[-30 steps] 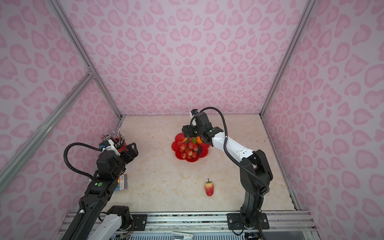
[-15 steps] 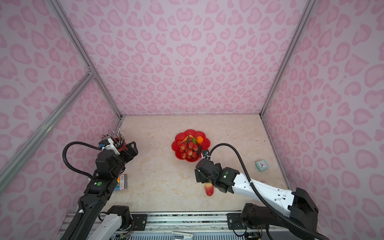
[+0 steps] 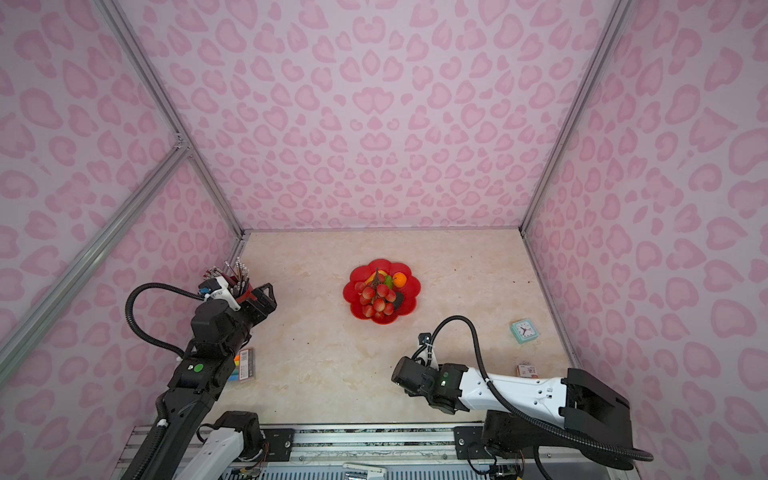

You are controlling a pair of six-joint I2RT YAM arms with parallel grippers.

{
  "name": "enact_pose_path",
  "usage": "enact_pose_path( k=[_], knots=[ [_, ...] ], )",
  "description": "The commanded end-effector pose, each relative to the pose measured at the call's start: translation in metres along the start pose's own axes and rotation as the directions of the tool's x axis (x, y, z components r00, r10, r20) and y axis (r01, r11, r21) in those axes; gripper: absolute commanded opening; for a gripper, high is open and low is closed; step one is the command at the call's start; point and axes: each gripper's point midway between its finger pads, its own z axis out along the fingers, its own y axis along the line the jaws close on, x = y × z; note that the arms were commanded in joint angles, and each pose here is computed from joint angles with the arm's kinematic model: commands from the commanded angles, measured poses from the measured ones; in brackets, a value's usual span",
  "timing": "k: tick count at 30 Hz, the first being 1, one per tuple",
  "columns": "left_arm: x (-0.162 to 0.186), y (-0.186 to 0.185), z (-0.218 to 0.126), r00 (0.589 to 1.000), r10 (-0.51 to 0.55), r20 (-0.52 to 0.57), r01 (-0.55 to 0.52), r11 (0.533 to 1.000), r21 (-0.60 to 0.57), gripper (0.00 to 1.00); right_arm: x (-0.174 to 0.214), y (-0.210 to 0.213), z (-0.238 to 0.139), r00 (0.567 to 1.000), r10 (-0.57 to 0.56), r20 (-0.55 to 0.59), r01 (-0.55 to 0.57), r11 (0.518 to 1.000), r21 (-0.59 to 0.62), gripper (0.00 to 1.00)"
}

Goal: Place and organize the fake fruits in the fruit bowl
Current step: 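Grasp the pale pear-like fruit with the right gripper, then place the pear-like fruit in the red bowl with the right gripper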

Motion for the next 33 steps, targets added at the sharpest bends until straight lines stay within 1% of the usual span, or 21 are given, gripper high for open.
enact_pose_path(
  k=[1,6,9,13,15,18,21,24,28,30,33],
  knots=[
    [-0.005,-0.006,0.000,1.000,-0.013,0.023,0.013,1.000,0.028,0.95,-0.009,0.005,0.004,0.996,0.069,0.050,-0.069,0.998,-0.006,0.57],
    [-0.004,-0.004,0.000,1.000,-0.010,0.023,0.009,1.000,0.025,0.95,-0.013,0.013,0.006,0.997,0.061,0.051,-0.061,0.998,-0.005,0.37],
    [-0.004,-0.005,-0.001,1.000,-0.009,0.025,0.009,1.000,0.026,0.95,-0.033,0.018,-0.005,0.995,0.032,0.093,-0.033,0.999,0.009,0.32],
    [-0.004,-0.004,-0.001,1.000,-0.007,0.026,0.007,1.000,0.026,0.95,-0.084,0.027,-0.032,0.979,0.024,0.201,-0.023,1.000,-0.006,0.30],
    [-0.003,-0.004,-0.001,1.000,-0.007,0.026,0.007,1.000,0.027,0.95,-0.110,0.028,-0.038,0.966,0.035,0.257,-0.029,0.999,-0.027,0.30],
    [-0.002,-0.002,-0.002,1.000,-0.007,0.027,0.007,1.000,0.027,0.95,-0.146,0.024,-0.031,0.955,0.081,0.284,-0.064,0.996,-0.069,0.29],
    [0.000,-0.001,-0.002,1.000,-0.011,0.024,0.010,1.000,0.027,0.95,-0.180,0.020,-0.020,0.942,0.099,0.320,-0.081,0.994,-0.069,0.29],
    [0.002,0.000,0.000,1.000,-0.010,0.024,0.009,1.000,0.026,0.95,-0.203,0.020,-0.002,0.950,0.114,0.291,-0.095,0.992,-0.079,0.28],
    [0.001,0.005,0.005,0.999,-0.002,0.041,0.002,1.000,0.000,0.95,-0.224,0.032,0.019,0.968,0.074,0.242,-0.056,0.995,-0.080,0.28],
    [0.001,0.008,0.010,0.999,-0.009,0.049,0.010,1.000,-0.016,0.95,-0.230,0.037,0.033,0.972,0.066,0.225,-0.049,0.996,-0.078,0.28],
    [0.007,0.008,0.022,1.000,-0.002,0.027,0.002,1.000,-0.017,0.95,-0.233,0.041,0.058,0.983,0.063,0.174,-0.051,0.996,-0.073,0.30]
  ],
)
